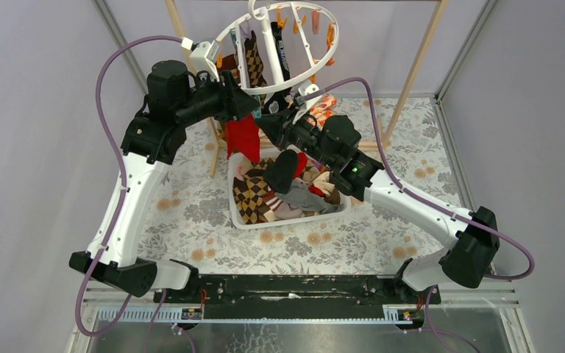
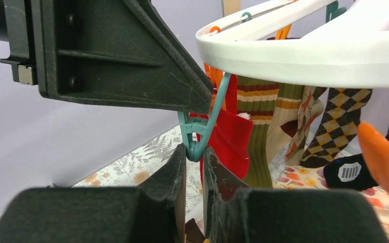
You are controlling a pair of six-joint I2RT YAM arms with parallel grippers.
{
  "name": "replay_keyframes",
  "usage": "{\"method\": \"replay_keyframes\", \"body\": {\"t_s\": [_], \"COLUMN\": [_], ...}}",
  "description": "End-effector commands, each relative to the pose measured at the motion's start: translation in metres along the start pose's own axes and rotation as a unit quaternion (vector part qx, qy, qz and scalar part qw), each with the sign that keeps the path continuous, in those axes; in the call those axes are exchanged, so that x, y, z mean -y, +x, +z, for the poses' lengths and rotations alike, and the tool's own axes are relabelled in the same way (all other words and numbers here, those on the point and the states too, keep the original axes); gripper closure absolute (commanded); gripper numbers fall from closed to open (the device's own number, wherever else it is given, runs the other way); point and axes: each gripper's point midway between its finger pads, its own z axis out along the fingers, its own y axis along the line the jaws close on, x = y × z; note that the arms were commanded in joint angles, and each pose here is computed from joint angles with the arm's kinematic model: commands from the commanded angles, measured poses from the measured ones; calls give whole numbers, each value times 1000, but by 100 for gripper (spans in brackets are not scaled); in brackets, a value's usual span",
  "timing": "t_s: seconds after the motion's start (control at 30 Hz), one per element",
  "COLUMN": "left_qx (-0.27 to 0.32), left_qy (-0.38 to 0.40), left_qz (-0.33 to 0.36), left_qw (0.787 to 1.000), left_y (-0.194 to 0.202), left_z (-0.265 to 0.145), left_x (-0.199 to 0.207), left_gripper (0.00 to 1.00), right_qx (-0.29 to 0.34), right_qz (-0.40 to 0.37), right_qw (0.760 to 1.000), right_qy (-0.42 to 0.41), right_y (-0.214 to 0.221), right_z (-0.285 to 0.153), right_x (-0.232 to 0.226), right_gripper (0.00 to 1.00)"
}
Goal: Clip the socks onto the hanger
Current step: Open the clamp at the hanger.
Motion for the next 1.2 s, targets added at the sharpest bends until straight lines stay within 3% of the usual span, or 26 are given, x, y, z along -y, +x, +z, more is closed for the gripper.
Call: {"method": "replay_keyframes", "body": {"t_s": [0.0,0.23,0.37,0.63,0.93,1.07,1.17], "left_qx": [19,16,16,17,19,20,21], "left_qy": [3,18,18,22,23,18,15], "left_qz": [8,13,11,11,11,11,9], "left_qw": [1000,1000,1000,1000,999,1000,1000], "left_y": [-9,-7,-6,-8,-9,-9,-10], "left_z": [1,-1,-2,-5,-8,-9,-9], "left_x": [1,6,7,10,11,9,8], "left_gripper": [61,77,79,79,79,79,70], "right_qx": [30,44,55,101,103,105,110], "right_qz": [34,135,237,329,350,353,350], "right_qw": [998,989,966,917,902,900,900], "right_qy": [-33,-48,-89,-202,-229,-234,-234], "right_y": [-22,-19,-20,-46,-47,-47,-49], "right_z": [2,-9,-14,-16,-3,-2,-2], "right_x": [-21,-27,-18,-19,-21,-22,-22], "right_gripper": [96,46,36,37,46,56,69]}}
